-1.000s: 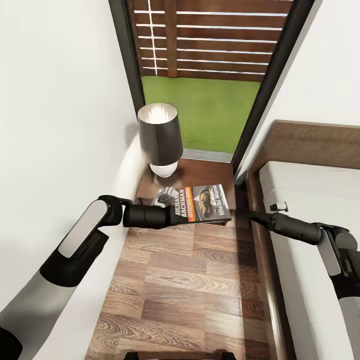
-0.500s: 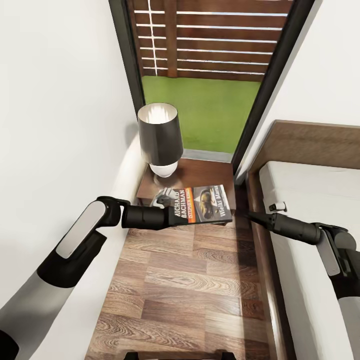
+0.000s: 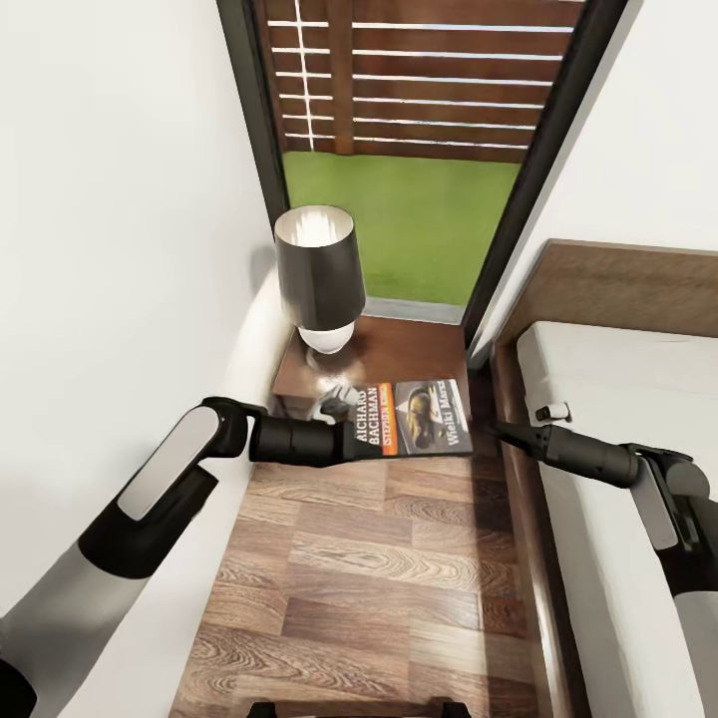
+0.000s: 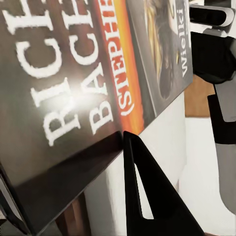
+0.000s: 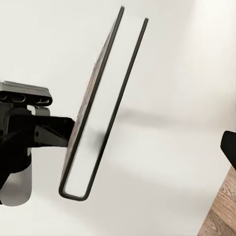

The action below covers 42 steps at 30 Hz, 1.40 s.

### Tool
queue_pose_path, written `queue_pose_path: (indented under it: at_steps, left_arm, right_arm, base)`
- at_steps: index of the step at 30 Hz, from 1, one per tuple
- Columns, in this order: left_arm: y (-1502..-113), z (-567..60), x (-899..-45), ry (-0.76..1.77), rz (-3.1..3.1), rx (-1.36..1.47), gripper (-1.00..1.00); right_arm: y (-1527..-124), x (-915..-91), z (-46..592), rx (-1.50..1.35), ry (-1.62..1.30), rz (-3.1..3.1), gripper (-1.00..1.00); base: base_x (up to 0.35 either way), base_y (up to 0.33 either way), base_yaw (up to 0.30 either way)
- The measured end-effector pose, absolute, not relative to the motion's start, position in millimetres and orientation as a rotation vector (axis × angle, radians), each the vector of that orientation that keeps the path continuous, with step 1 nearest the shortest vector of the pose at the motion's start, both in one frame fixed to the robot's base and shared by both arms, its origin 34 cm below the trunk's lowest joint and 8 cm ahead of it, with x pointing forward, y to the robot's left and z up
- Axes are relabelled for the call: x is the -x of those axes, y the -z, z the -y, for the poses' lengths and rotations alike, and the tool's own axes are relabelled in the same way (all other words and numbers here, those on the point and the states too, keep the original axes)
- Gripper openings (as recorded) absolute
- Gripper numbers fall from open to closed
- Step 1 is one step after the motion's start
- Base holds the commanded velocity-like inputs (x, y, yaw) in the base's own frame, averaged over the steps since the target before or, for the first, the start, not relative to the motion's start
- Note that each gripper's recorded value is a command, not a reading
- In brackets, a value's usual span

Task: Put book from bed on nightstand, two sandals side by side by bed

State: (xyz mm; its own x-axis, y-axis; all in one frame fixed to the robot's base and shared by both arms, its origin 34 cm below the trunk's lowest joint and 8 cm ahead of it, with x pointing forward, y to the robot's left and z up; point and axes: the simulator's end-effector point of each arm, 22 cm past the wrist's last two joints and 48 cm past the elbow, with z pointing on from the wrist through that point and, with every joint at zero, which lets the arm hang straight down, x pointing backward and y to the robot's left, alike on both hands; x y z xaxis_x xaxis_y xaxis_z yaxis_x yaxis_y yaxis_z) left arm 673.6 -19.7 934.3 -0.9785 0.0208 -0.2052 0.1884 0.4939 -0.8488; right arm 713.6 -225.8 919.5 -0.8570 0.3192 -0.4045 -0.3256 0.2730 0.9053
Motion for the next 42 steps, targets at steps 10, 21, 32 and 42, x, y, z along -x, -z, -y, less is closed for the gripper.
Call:
queue_pose_path:
  at_steps: [10,21,32,42]
  left_arm:
    - [-931,26,-665,1.499,-2.581,-0.211,-1.00]
    - [-931,29,-662,1.508,-2.583,-0.221,-1.00]
    - [-930,30,-660,1.508,-2.586,-0.224,-1.00]
    - [-930,30,-660,1.507,-2.586,-0.226,-1.00]
  right_arm:
    - [-920,-713,224,0.009,-1.630,-2.028,1.00]
    - [-917,-709,217,0.026,-1.647,-2.038,1.00]
    - [-917,-709,205,0.049,-1.655,-2.013,1.00]
    - [-917,-709,201,0.058,-1.661,-2.002,1.00]
  base:
    - [0.000,0.000,0.000]
    - [0.000,0.000,0.000]
    - [0.000,0.000,0.000]
    - [0.000,0.000,0.000]
